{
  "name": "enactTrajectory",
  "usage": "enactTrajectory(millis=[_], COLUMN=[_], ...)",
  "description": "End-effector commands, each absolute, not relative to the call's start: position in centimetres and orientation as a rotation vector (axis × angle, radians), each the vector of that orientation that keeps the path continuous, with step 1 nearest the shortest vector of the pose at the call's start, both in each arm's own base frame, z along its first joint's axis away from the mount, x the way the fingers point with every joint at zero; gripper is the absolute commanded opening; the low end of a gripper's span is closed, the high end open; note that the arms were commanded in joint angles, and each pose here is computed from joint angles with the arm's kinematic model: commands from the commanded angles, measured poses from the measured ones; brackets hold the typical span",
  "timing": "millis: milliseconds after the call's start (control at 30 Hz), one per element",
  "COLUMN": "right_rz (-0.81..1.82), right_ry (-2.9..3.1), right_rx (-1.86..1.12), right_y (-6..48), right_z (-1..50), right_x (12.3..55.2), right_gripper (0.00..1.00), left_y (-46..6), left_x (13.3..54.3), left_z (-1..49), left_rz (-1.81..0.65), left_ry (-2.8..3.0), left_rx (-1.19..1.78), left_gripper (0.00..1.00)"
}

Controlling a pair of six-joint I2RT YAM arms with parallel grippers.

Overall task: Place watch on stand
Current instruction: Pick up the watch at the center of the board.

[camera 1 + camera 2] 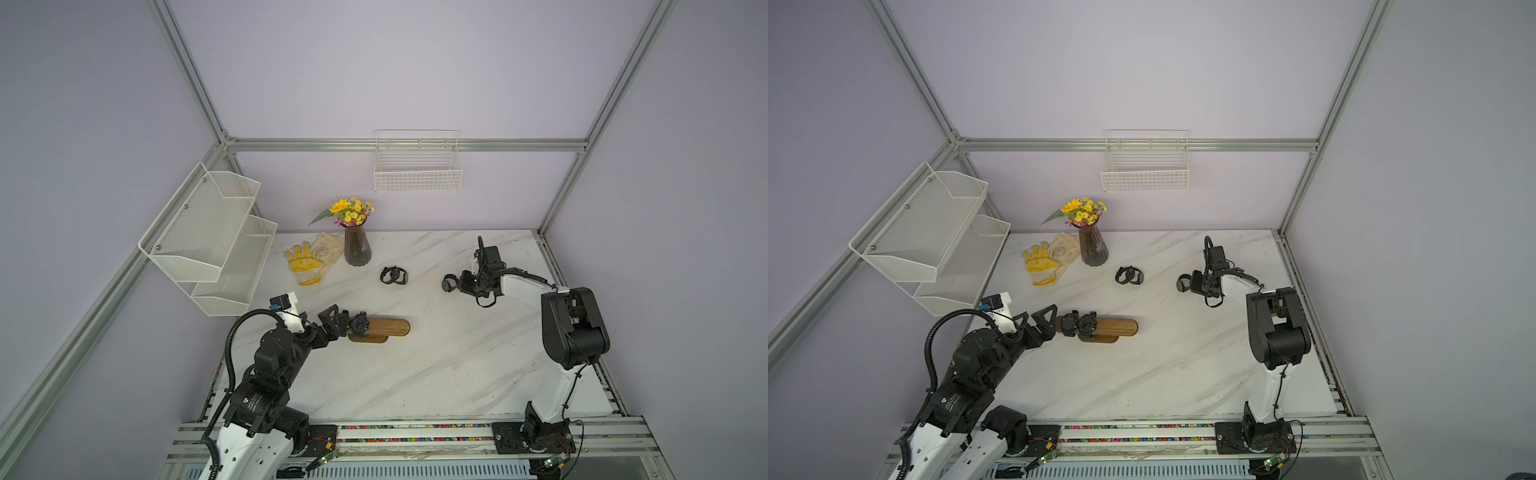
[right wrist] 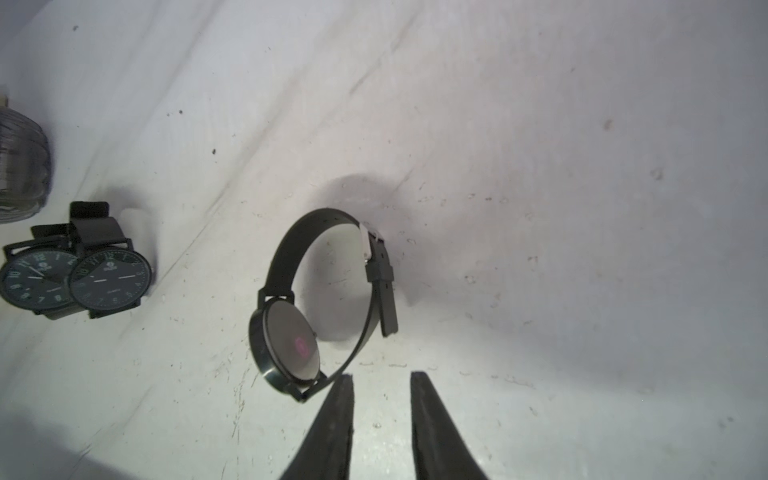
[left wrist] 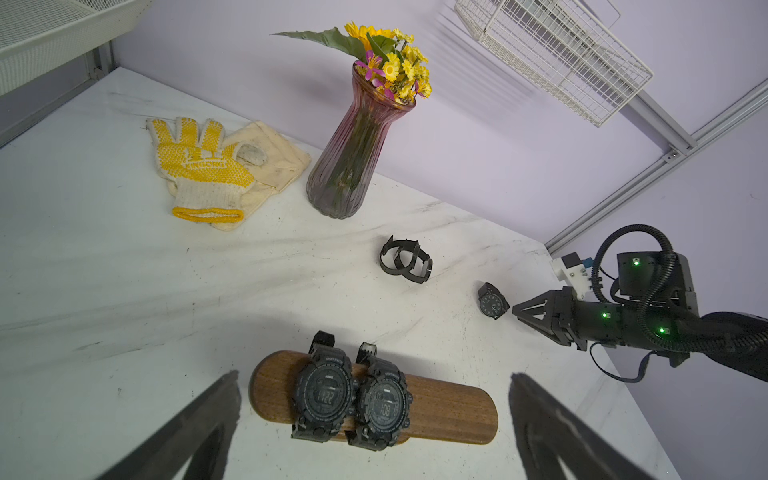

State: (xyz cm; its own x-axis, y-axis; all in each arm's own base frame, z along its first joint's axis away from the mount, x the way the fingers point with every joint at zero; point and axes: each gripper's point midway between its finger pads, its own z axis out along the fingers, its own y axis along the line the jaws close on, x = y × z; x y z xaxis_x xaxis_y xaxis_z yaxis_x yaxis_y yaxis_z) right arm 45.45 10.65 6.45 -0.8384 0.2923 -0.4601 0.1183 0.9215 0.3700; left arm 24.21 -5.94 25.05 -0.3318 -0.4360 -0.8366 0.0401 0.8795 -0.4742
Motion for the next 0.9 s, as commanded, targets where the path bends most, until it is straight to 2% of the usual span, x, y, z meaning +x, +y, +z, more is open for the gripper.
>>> enactTrajectory(millis=[0,233,400,567,867], right_rz=[0.417,0.435,0.451,0.272,0.079], right_ry=[2.485,2.459,2.395,2.452,2.545], right_rx=[0.299,0.391,0.395,0.212,0.092], right_y=[9.9,10.5,12.5,15.7,16.0], right_z=[8.7,8.8,9.9,9.7,6.9], right_x=[45.4,44.8,44.4,45.5,49.2], right_gripper=[0.3,0.3,0.4,0.49,0.46], left_y=[-5.9,-6.2,-6.8,-7.1,-7.0], left_x=[24.5,24.9,25.2,25.4,25.2], left_z=[24.4,24.6,24.7,24.7,24.9], left_rz=[-0.495,-0.506,-0.525,-0.532,-0.532], left_ry=[1.852,1.863,1.874,1.878,1.867], left_rx=[-0.309,-0.302,-0.278,-0.267,-0.263], left_gripper=[1.0,1.0,1.0,1.0,1.0])
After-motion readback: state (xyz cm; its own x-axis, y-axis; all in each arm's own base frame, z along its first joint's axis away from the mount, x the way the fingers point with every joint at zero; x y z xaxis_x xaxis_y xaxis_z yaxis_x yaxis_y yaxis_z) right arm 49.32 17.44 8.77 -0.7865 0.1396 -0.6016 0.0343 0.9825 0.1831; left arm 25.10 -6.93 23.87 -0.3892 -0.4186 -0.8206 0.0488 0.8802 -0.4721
